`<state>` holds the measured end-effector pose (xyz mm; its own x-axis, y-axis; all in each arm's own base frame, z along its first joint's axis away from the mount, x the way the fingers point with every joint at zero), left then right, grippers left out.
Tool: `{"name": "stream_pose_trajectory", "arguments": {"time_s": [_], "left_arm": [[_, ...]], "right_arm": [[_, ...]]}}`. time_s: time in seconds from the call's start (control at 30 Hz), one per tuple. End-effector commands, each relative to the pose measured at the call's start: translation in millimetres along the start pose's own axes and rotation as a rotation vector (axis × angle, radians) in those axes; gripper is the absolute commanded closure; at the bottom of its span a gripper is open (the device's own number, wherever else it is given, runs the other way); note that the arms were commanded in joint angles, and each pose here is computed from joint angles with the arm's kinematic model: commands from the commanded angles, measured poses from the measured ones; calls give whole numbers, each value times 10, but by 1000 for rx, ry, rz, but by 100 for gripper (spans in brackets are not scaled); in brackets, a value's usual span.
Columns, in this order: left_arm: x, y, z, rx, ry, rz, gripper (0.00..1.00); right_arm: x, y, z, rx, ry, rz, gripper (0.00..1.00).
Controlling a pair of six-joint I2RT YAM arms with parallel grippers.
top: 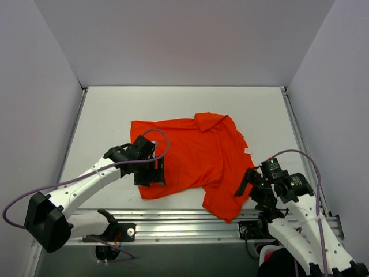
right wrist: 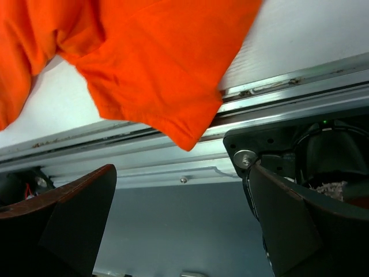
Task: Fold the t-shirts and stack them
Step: Flatten the tshirt out
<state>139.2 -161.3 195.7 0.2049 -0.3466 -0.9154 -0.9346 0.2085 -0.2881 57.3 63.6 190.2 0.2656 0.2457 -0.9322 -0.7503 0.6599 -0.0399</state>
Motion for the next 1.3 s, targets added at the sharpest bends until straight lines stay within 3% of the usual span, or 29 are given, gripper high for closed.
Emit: {"name": "stream_pose_trajectory", "arguments": {"time_s": [0.0, 0.07, 0.23, 0.43, 0.77, 0.83, 0.93, 0.97, 1.07, 1.1, 1.2, 1.27], "left_arm": [[-14, -111, -81, -12, 42, -65, 24], [47, -141, -86, -9, 32, -52, 25], [137, -177, -90, 18, 65, -80, 25], [213, 10, -23, 38, 101, -50, 25], [282, -68, -5, 51, 69, -56, 25], [292, -103, 7, 41, 66, -59, 28], [368, -190, 80, 16, 42, -38, 44], [386, -212, 109, 17, 41, -36, 59], [462, -299, 254, -18, 16, -15, 88], [472, -337, 343, -50, 1, -12, 97], [527, -412, 470, -92, -2, -3, 98], [573, -476, 584, -142, -12, 9, 98]], "right_arm": [[162, -82, -12, 43, 120, -24, 4], [245, -159, 55, 51, 161, -35, 4], [391, -301, 379, 82, -41, -102, 6], [901, -133, -8, 90, 186, -26, 9], [1122, -296, 178, 42, 292, -91, 10], [1205, -328, 217, 22, 317, -78, 18], [1335, -394, 340, 4, 307, -70, 32], [1378, -421, 393, -4, 289, -73, 36], [1509, -487, 492, -35, 304, -59, 63], [1557, -527, 561, -44, 313, -55, 80], [1664, -598, 645, -80, 348, -44, 100], [1683, -681, 814, -102, 331, -51, 100]]}}
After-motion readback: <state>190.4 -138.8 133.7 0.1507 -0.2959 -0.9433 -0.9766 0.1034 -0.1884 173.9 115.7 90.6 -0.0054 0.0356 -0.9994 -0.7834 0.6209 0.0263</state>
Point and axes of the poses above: each gripper's point midway between its finger pads, its own x axis out along the fingers, its own z axis along the line the jaws close on, y = z × x, the point moved 9 cm from there along -x, back along the fingers, and after that the axes turned 14 degrees about x, right-handed, at the moved point
